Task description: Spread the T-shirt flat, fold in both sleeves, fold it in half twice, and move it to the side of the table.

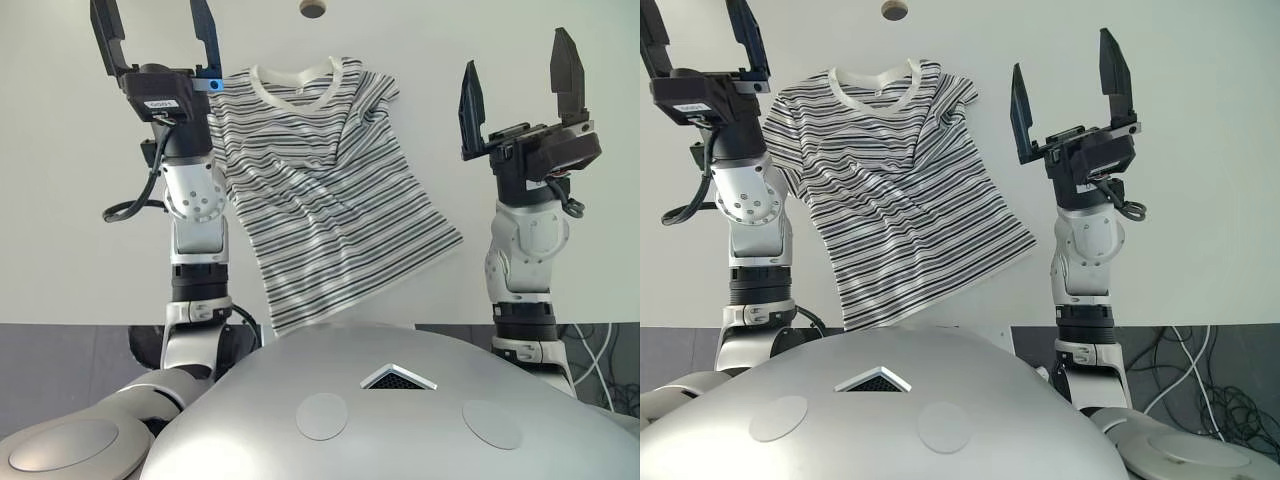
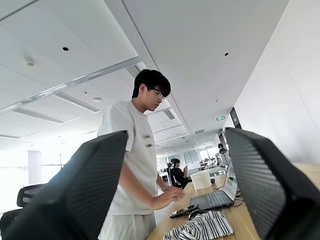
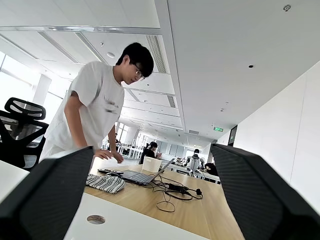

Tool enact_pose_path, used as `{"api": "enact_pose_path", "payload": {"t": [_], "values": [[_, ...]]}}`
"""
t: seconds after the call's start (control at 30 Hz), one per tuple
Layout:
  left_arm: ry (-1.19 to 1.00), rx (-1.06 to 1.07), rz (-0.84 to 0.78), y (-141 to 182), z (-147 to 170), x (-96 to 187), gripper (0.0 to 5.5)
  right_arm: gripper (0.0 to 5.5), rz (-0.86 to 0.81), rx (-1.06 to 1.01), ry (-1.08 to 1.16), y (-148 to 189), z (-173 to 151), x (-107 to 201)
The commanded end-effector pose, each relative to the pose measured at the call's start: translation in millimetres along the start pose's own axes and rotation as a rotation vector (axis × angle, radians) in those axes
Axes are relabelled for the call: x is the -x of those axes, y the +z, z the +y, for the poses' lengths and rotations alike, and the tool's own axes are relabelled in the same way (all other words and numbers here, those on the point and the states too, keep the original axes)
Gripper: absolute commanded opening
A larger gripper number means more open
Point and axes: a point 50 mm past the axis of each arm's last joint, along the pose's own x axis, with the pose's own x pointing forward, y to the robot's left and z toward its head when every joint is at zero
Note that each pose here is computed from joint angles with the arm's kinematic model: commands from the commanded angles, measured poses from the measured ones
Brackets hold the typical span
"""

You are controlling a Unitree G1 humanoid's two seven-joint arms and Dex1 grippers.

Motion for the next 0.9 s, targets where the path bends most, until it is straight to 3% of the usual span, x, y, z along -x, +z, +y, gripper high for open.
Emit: {"api": "enact_pose_path", "payload": {"t": [0.03, 0.73, 0.9], "values": [[-0.002, 0.051, 0.033, -6.4, 3.9, 2.7, 3.56, 4.35, 0.015, 0.004, -0.013, -6.1, -0.4, -8.5], [-0.066, 0.057, 0.011, -6.1, 0.6, 3.9, 3.56, 4.35, 0.035, 0.053, 0.101, -2.7, 5.9, -2.7], [-0.017, 0.091, 0.003, -6.8, -0.6, 15.9, 3.56, 4.35, -0.016, 0.039, 0.023, -4.5, 18.4, -12.2]]}}
